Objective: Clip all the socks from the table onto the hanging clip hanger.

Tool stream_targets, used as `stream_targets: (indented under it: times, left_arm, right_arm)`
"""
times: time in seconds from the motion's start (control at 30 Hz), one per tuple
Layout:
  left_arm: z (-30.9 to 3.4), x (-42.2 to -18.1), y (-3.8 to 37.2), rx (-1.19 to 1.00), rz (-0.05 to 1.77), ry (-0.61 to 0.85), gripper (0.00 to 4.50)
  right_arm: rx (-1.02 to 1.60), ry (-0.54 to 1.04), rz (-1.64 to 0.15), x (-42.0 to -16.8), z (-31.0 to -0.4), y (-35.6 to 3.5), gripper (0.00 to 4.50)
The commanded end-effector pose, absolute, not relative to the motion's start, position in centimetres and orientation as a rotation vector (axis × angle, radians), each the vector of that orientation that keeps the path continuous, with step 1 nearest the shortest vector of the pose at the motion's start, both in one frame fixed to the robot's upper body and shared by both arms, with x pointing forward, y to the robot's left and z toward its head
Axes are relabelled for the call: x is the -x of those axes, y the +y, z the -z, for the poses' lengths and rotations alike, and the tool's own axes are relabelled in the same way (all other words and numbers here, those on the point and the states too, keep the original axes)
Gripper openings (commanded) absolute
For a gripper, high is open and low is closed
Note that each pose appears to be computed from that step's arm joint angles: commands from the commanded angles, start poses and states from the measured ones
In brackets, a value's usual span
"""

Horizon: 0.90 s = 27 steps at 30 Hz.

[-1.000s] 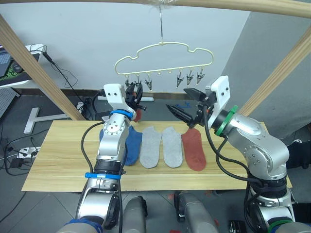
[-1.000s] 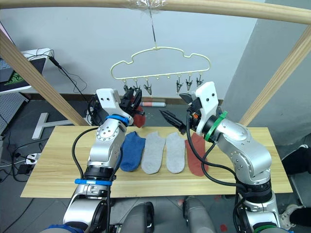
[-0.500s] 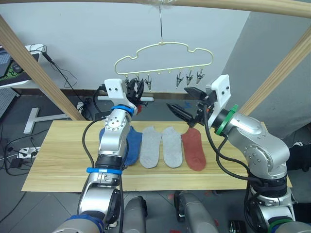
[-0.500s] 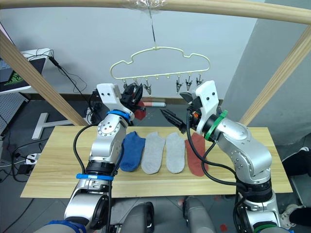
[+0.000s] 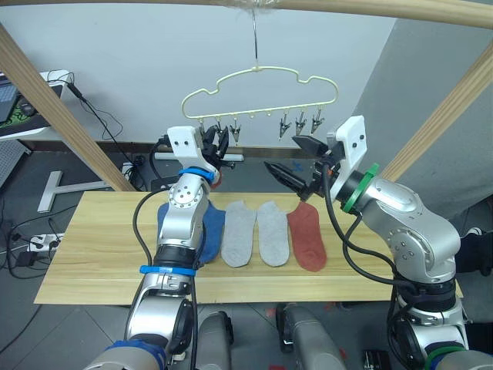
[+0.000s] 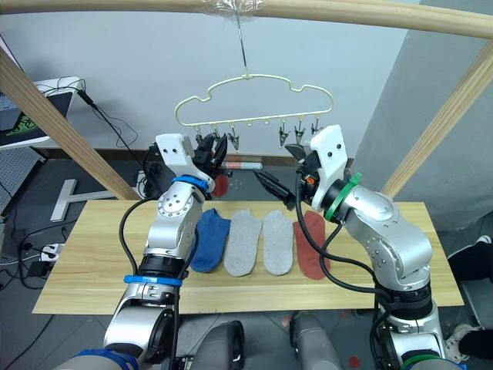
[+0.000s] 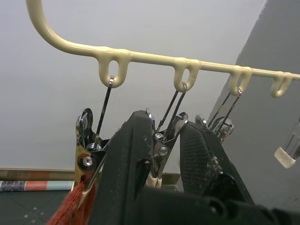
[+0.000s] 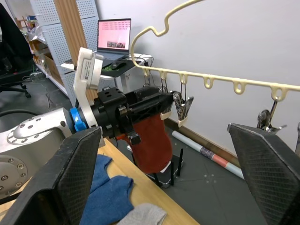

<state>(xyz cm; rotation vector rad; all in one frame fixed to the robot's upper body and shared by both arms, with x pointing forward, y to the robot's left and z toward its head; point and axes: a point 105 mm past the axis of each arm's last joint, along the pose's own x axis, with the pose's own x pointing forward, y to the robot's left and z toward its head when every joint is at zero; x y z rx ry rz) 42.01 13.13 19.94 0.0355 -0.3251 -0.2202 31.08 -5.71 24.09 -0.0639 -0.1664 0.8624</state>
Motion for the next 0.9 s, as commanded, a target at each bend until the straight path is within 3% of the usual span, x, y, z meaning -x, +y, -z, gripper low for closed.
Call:
stream_targets:
  times: [0.03,0.9]
  left_arm:
    - [-21.28,-41.63,12.90,-0.036,0.218,-0.382,1.30]
    - [-21.22,-41.75,12.70,0.025,0.194,-0.379,1.30]
  right_arm:
    - [0.064,-0.213,-0.863,-30.78,-25.25,-5.97,4.50]
    - [0.065,-0.211,-0.862,-30.84,-25.29,-5.98,4.50]
